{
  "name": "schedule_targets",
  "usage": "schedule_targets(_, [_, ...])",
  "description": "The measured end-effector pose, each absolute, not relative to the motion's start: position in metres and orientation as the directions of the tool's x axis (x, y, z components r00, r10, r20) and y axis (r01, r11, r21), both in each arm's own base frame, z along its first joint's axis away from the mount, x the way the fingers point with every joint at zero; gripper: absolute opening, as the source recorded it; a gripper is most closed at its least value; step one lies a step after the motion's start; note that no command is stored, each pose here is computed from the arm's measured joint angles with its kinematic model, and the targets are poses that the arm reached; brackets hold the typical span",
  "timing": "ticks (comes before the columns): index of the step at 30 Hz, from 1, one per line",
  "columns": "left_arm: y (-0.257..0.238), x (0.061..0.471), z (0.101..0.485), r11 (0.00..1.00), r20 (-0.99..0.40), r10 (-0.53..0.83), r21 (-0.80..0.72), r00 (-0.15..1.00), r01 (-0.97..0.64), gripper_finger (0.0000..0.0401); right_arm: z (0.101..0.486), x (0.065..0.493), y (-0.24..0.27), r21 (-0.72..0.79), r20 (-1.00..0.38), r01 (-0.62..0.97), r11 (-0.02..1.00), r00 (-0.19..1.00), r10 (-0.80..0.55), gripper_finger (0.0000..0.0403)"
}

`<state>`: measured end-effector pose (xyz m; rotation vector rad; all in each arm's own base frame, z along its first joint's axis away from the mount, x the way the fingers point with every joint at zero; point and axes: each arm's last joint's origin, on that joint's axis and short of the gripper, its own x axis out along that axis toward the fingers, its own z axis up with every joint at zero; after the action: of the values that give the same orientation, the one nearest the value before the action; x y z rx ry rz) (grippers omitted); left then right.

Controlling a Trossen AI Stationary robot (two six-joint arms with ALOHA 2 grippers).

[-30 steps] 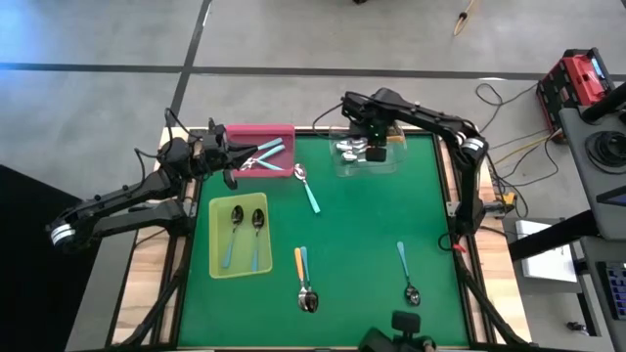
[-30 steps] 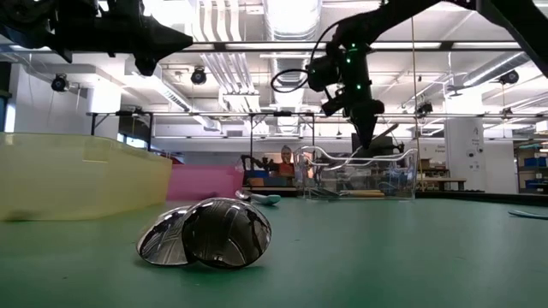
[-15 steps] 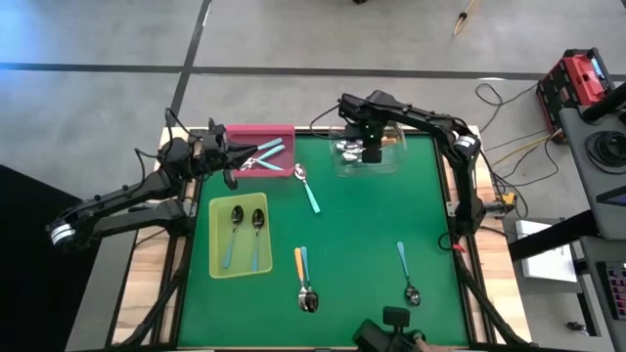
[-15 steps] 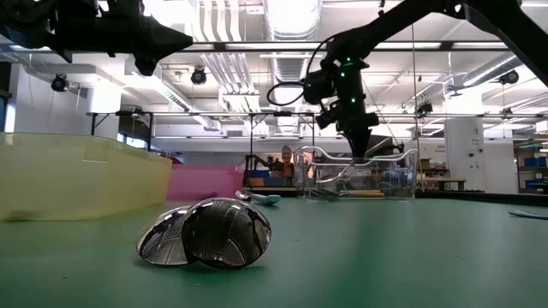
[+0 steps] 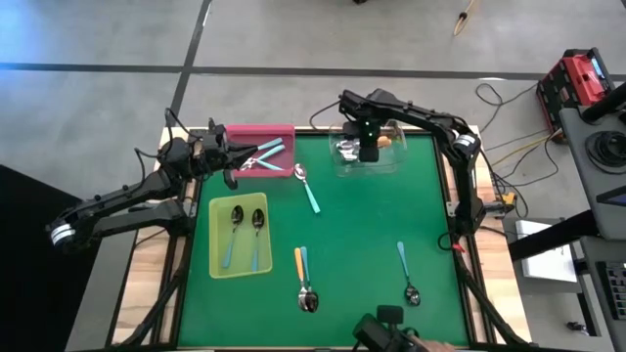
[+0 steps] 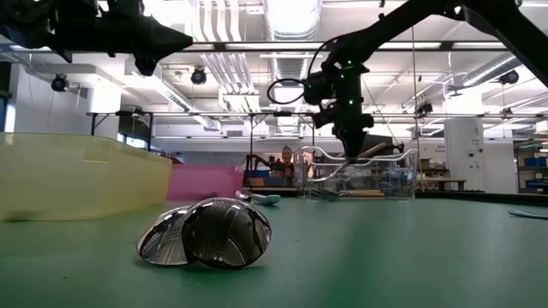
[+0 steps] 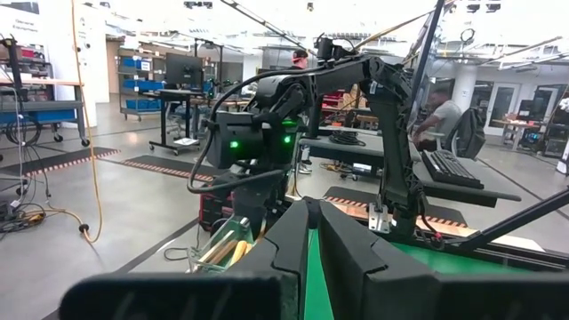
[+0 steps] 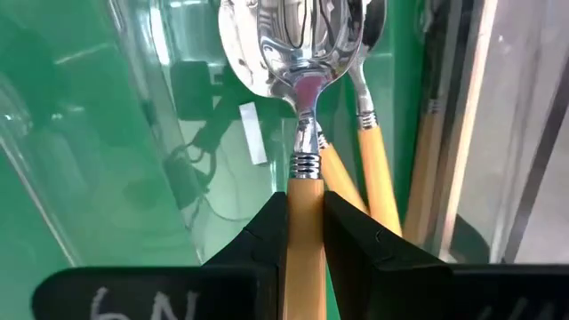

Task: Sort silverware by color (type)
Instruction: Put the yellow spoon into the transparent bin

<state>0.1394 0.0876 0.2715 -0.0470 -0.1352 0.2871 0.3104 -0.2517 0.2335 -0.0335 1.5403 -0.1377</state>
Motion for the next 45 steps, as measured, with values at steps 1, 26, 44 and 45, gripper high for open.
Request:
schedule_targets(1, [0.088,0.139,0.271,0.958,0.126,0.285,-0.065,0.950,-0.279,0.0013,0.234,0.311,-0.252,-0.111,-0.993,0.062,0.992,0.031,-0.113,0.0044])
schedule_targets(26, [0.088,0.139,0.271,0.958,0.119,0.286,-0.069,0.951,-0.279,0.0013,0.221,0.304,-0.257,-0.043,-0.997,0.072,0.996,0.061,-0.048,0.0044])
schedule_targets(44, [0.088,0.140,0.271,0.957,0.116,0.286,-0.073,0.951,-0.279,0.0013,0.209,0.302,-0.255,-0.029,-0.998,0.081,0.996,0.055,-0.033,0.0040])
schedule_targets(45, [0.088,0.140,0.270,0.957,0.116,0.286,-0.073,0.951,-0.279,0.0013,0.209,0.303,-0.255,-0.022,-0.998,0.082,0.996,0.064,-0.027,0.0040])
